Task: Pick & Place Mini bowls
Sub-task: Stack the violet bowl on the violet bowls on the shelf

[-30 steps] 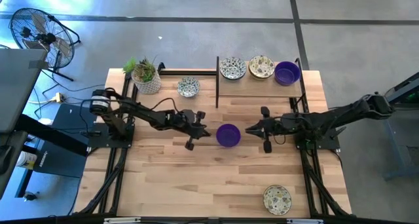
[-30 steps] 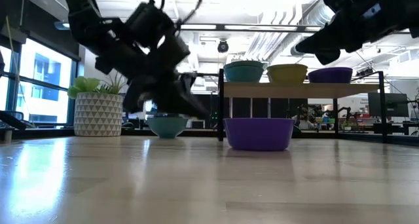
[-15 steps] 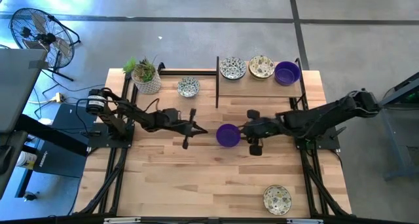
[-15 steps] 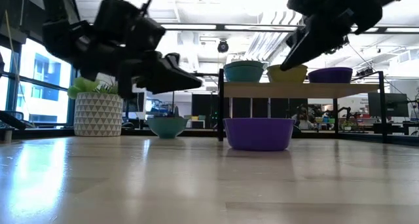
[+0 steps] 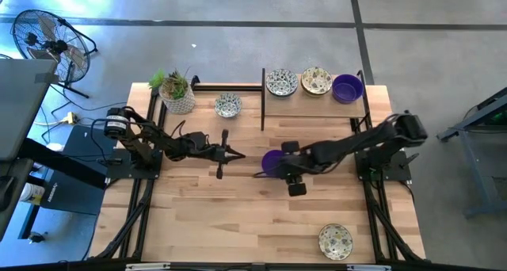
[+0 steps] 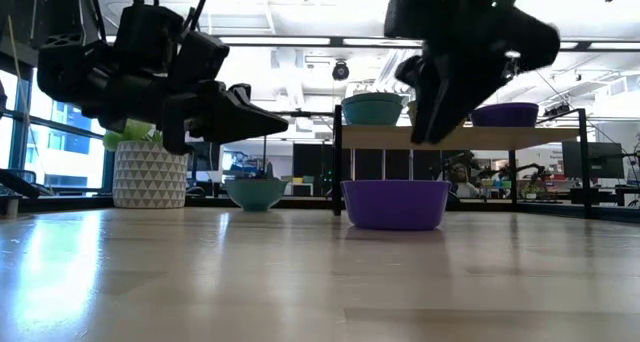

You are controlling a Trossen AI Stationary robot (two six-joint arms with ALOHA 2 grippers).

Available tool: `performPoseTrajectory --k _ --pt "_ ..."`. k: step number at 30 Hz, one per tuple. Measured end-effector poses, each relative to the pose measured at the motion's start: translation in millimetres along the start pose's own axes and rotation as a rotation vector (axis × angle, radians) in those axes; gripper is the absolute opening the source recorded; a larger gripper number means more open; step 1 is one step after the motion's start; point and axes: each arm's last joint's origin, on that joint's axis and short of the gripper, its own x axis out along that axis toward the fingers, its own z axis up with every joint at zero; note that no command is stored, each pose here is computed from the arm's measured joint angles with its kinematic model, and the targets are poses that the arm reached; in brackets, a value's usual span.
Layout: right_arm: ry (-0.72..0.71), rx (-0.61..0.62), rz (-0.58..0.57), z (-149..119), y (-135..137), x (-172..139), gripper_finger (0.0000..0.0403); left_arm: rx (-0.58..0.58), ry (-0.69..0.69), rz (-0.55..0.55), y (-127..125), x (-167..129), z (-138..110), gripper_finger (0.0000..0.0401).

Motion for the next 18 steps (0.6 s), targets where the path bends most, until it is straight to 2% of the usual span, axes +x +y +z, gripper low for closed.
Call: performPoseTrajectory --k 8,18 --pt "0.102 -0.058 -0.001 0.6 4.5 28.1 0.0136 -0.004 -0.001 -0.009 -0.3 0.0 -0.2 0.0000" --pt "0.151 -0.090 -0.013 -2.3 6.6 45.2 0.0129 -0.008 0.004 -0.015 -0.7 0.0 -0.8 0.0000"
